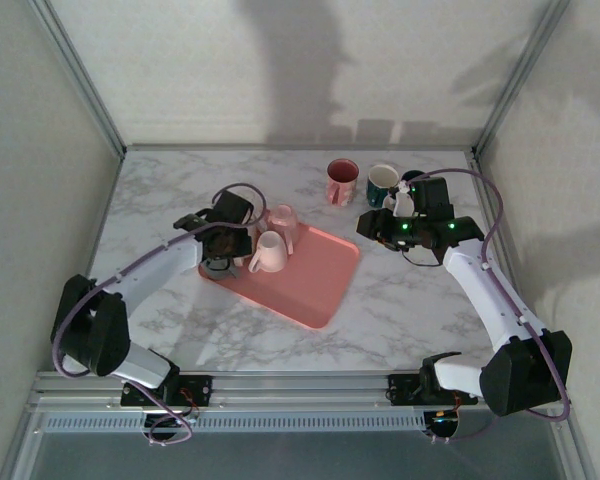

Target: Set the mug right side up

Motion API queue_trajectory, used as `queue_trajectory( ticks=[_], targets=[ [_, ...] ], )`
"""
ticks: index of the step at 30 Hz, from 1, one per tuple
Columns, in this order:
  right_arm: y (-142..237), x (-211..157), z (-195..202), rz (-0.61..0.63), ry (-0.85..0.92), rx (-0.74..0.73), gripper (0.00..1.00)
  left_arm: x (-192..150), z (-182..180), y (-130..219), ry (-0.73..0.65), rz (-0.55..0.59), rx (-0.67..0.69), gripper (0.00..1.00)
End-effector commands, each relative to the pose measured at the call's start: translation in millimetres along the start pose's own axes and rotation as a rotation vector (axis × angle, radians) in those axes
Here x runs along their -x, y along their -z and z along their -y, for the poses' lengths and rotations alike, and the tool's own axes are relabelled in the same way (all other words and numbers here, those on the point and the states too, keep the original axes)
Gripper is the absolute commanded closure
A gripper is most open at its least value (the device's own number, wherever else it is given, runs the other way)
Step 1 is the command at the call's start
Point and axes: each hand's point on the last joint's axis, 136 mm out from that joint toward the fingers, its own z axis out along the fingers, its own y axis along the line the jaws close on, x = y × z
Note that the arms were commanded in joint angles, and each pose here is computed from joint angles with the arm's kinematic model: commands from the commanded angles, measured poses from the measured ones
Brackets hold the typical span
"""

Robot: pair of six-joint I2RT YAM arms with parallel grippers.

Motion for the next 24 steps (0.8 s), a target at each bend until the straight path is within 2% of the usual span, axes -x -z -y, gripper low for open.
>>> queue_trajectory(
  ticks=[1, 7, 16, 20, 24],
  targets=[
    [-0.7, -5.7, -7.3, -0.02, 0.01, 0.037, 0.53, 47.9, 17.0, 53.2, 0.048, 0.179, -0.094, 1.0],
    [-1.2, -7.8, -24.9, -0.037, 0.012, 0.145, 0.53, 71.4, 35.1, 109.6, 0.059, 0.298, -0.249, 1.0],
    [4.7, -7.3, -49.1, -0.028, 0.016, 0.29, 0.5, 95.2, 67.6, 216.3, 0.048, 0.564, -0.632, 1.0],
    [11.1, -7.3, -61.5, -0.013, 0.026, 0.36, 0.49, 96.4, 82.7, 241.2, 0.045, 0.597, -0.778, 1.0],
    [19.7, -6.9, -80.7, -0.004, 0.049, 0.474, 0.52, 95.7, 100.8, 261.5, 0.053, 0.592, -0.943, 1.0]
  ],
)
